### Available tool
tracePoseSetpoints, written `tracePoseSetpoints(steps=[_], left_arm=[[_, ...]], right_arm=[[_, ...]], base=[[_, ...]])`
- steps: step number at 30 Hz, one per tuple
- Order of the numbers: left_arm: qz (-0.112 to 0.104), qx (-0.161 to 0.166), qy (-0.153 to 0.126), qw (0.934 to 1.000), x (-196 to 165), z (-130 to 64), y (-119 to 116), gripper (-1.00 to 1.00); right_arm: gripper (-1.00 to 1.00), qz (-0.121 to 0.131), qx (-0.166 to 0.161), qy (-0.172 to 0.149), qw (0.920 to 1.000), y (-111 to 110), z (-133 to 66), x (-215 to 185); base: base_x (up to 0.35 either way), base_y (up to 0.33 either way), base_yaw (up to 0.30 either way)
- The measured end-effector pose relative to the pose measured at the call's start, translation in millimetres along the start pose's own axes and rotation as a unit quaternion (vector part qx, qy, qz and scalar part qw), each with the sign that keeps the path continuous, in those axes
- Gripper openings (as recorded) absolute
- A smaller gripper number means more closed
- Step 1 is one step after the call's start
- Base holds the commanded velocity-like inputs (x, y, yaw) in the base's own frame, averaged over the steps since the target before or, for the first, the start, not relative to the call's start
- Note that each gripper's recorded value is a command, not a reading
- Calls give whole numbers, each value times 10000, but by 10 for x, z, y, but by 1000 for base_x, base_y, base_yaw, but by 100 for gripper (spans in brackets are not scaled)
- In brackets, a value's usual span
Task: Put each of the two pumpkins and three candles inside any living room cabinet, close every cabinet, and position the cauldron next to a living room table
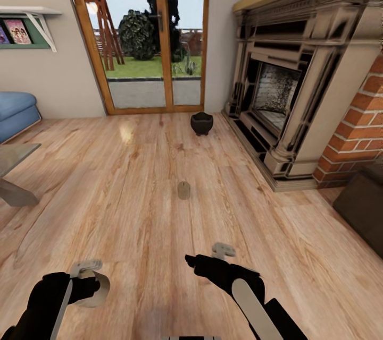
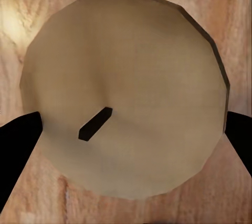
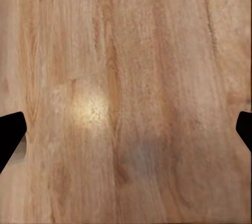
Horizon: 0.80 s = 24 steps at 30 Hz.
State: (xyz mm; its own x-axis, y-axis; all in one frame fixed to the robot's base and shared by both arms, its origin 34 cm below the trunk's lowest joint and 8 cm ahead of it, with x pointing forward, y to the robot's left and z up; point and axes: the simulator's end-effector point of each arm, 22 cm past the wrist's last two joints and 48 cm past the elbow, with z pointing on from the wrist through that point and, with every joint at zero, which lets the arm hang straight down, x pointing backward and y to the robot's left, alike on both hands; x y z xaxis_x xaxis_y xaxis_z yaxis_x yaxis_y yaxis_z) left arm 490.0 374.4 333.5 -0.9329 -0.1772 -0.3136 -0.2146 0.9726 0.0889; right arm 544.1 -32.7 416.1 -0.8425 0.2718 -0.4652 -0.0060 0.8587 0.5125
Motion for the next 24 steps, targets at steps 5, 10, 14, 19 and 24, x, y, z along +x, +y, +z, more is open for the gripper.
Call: tracePoseSetpoints(steps=[5, 10, 14, 19, 24], left_arm=[[-3, 15, -107, 9999, -62, -72, -3, -100], [-30, 18, -207, 9998, -121, -147, 14, -100], [-48, 36, -286, 9996, -167, -208, 16, -100], [-48, 34, -285, 9996, -232, -306, 20, -100], [-47, 34, -287, 9996, -296, -403, 22, -100]], right_arm=[[100, -46, 582, -49, 9983, -167, -75, -36], [100, -194, 1295, 136, 9913, -245, -197, 19], [100, -246, 1757, 232, 9839, -264, -302, 46], [100, -255, 1848, 255, 9821, -213, -382, -23], [100, -262, 1852, 275, 9820, -148, -447, -90]], base=[[0, 0, 0], [0, 0, 0], [0, 0, 0], [0, 0, 0], [0, 0, 0]])
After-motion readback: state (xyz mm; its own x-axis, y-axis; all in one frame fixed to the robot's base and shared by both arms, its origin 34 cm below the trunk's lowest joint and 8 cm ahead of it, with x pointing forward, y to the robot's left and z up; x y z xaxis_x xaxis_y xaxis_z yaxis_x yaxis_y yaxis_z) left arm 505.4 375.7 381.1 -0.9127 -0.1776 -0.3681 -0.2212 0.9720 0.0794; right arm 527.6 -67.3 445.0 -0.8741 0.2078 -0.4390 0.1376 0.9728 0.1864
